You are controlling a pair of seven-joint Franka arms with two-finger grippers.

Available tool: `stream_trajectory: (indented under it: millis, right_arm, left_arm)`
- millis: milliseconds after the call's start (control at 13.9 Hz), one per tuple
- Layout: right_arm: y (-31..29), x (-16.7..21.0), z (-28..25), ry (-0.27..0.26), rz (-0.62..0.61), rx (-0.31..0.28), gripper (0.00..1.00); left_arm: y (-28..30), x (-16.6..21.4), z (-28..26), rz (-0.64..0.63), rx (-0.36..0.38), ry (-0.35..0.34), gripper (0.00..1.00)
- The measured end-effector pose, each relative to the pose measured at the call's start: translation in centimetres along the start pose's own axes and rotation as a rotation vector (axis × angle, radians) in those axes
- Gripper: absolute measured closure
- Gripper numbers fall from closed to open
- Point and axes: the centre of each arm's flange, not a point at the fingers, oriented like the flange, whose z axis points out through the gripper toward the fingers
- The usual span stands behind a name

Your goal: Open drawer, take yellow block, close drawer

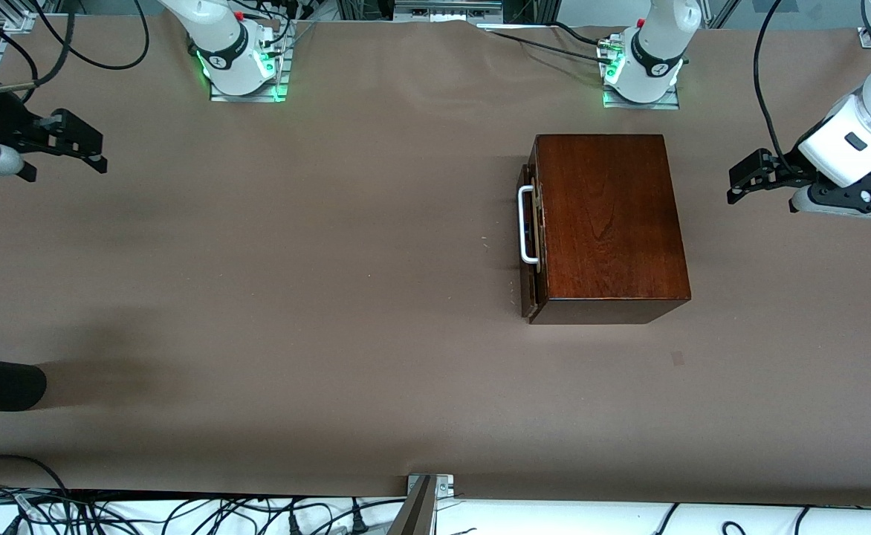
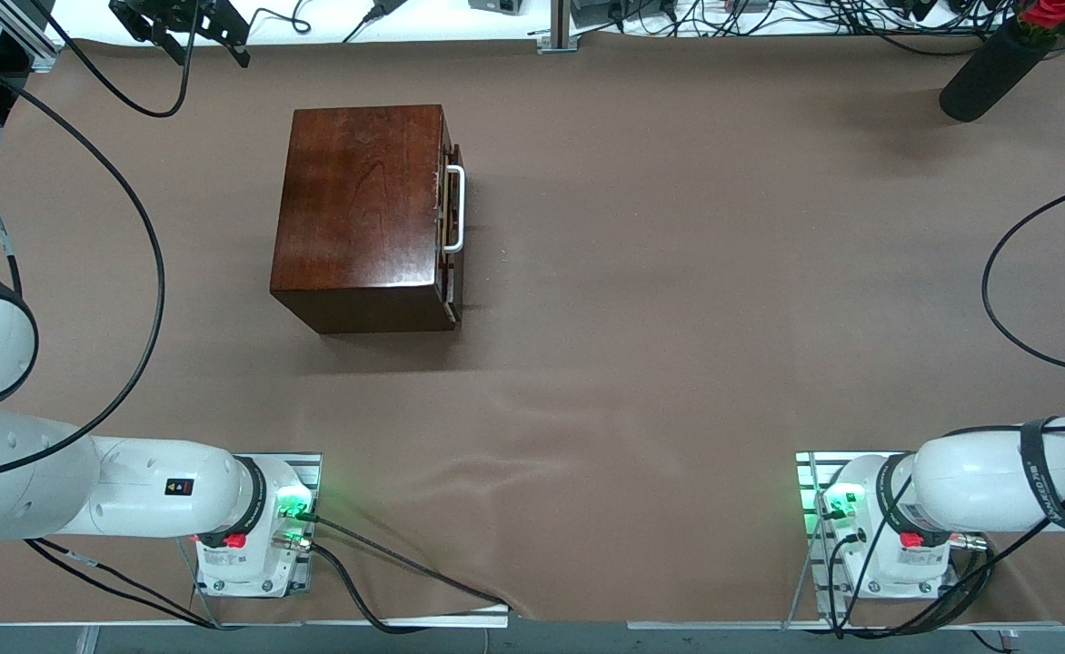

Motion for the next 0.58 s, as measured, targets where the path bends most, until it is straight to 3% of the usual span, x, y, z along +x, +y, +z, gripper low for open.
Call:
stream_trajectory:
  millis: [576]
  right_arm:
    - [-1.8, 0.2, 1.2, -0.048, -0.035, 0.0, 0.0]
  left_arm:
    - [0.1, -0.1, 0.0, 0.001, 0.0, -0.006, 0.0]
